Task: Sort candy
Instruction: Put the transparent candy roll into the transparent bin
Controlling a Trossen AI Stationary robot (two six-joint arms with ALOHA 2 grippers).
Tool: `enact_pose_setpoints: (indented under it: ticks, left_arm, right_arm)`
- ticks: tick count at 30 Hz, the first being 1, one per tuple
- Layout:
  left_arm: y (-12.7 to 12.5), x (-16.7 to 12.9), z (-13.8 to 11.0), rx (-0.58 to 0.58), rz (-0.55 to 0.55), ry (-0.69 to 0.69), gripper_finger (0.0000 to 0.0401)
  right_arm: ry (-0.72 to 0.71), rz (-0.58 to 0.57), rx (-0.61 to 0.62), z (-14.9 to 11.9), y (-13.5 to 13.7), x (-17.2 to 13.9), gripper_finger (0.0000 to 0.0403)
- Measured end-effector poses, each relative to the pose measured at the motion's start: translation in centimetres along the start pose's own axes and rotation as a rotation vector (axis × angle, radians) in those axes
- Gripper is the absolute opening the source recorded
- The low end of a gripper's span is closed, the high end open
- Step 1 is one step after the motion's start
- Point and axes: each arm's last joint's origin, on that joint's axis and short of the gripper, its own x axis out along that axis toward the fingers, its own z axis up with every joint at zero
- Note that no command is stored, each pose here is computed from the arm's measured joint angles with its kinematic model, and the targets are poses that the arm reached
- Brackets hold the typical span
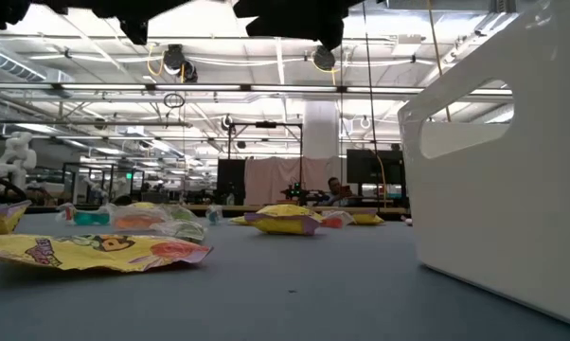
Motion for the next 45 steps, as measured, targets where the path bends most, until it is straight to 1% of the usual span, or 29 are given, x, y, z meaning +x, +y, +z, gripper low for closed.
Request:
enact_pose_setpoints:
  ticks: [5,12,17,22,26,34,37,40,45]
  left_arm:
    - [0.3,0.9,-0.9,0.02,0.017,0.034,0.007]
    - [0.4,2.4,-1.7,0.005,-0.016,0.002,0.007]
    - [0.6,3.5,-2.8,0.025,0.005,0.044,0.007]
    - [0.4,4.3,-3.0,0.03,-0.049,0.053,0.007]
    - [0.3,4.4,-3.1,0.032,-0.055,0.06,0.007]
    - [0.4,4.4,-3.2,0.036,-0.05,0.066,0.007]
    - [0.4,4.4,-3.2,0.037,-0.047,0.068,0.007]
    - [0.4,4.4,-3.2,0.038,-0.043,0.069,0.007]
    - [0.4,4.4,-3.2,0.039,-0.033,0.07,0.007]
  right_arm:
    - [0.006,-0.007,0.002,-0.1,-0.3,0.1,0.0183]
    - [0.043,-0.029,-0.007,-1.0,-0.8,1.1,0.0183]
    - [0.044,-0.048,0.008,-1.0,-1.3,1.4,0.0183]
    - [0.045,-0.045,0.003,-1.0,-1.3,1.4,0.0178]
    - [0.047,-0.042,-0.001,-1.1,-1.3,1.4,0.0152]
    - [0.054,-0.035,-0.009,-1.1,-1.2,1.4,0.007]
    - [0.061,-0.011,-0.014,-1.2,-1.2,1.4,0.0046]
    - [0.064,0.005,-0.014,-1.2,-1.2,1.4,0.0033]
    - [0.068,0.005,-0.016,-1.3,-1.2,1.4,0.0034]
